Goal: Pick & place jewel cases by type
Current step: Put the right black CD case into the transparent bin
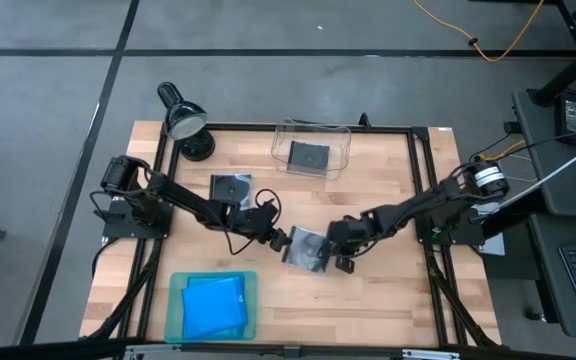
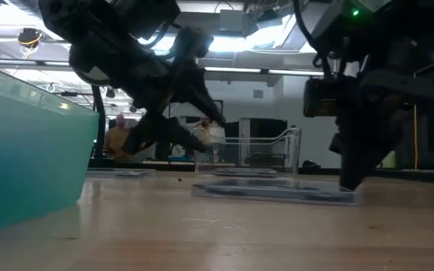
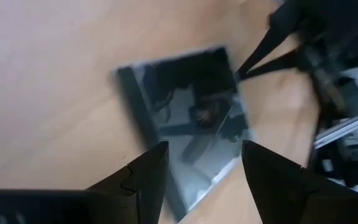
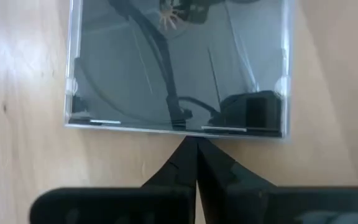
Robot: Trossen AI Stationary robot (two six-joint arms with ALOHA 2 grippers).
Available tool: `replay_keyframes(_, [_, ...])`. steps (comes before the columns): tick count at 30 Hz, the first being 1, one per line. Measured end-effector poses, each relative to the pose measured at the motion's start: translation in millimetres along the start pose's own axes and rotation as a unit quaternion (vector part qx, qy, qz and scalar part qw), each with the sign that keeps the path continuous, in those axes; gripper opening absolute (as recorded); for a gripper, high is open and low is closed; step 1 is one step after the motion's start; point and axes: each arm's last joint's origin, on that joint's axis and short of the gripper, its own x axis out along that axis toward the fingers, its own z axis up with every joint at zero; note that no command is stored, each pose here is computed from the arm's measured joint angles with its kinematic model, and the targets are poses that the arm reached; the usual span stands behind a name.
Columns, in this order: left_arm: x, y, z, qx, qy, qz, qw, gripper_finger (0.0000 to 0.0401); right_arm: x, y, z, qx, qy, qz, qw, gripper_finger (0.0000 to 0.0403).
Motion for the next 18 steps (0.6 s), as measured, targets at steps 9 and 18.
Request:
replay_keyframes(9, [-1.4,8.9,-12.0,-0.011,0.038,0.056,0.998,0.0194,-0.7,-11.3,10.2,-0.011,-0.024,-0.005,1.000,0.0007])
replay_keyframes(18, [12.3,19.7,-16.8,-0.045,0.028,0.074,0.996,0.0194,-1.1,-16.4,14.1,-0.019,-0.033,-0.010,0.999,0.0007])
